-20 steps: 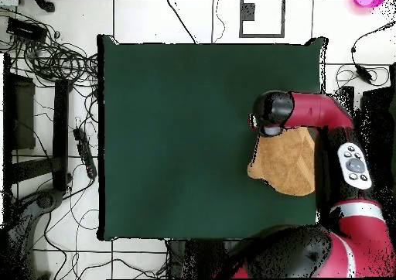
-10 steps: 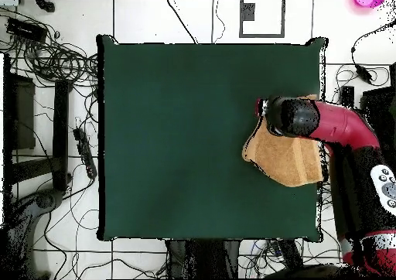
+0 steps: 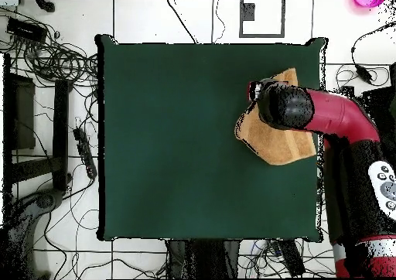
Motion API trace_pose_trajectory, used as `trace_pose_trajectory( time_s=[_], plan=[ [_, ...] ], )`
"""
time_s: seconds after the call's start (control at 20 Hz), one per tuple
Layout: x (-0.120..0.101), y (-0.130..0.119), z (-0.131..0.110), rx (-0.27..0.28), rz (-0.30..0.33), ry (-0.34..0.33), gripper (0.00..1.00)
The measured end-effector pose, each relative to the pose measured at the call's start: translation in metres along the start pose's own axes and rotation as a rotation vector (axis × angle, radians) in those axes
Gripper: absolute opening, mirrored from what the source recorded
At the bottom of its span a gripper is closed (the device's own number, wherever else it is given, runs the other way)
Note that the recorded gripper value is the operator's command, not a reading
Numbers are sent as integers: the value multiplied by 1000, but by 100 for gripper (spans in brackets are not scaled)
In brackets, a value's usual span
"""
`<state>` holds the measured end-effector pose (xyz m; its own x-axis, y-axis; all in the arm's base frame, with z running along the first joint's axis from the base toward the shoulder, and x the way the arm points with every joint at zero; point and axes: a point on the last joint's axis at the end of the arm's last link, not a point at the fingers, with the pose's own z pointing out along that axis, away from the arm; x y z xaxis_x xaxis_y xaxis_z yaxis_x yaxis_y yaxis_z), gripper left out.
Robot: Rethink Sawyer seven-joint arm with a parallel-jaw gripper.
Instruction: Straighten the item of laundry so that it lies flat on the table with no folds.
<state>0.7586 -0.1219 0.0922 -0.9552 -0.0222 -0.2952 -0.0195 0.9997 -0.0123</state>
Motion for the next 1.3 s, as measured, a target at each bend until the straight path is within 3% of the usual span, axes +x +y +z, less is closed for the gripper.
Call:
trace_pose_trajectory(
  time_s=[0.45,0.7,1.0,1.1,1.15,1.25,1.3],
  plan=[
    [-27,33,-24,-12,-18,-55,0],
    [-23,35,-16,-17,-17,-49,0],
    [-19,26,5,-40,14,-96,0],
    [-18,22,16,-81,49,-120,0],
    [-14,17,27,-133,95,-140,0],
    [-10,13,35,-174,129,-151,0],
    [-5,9,44,-220,170,-162,0]
  ],
)
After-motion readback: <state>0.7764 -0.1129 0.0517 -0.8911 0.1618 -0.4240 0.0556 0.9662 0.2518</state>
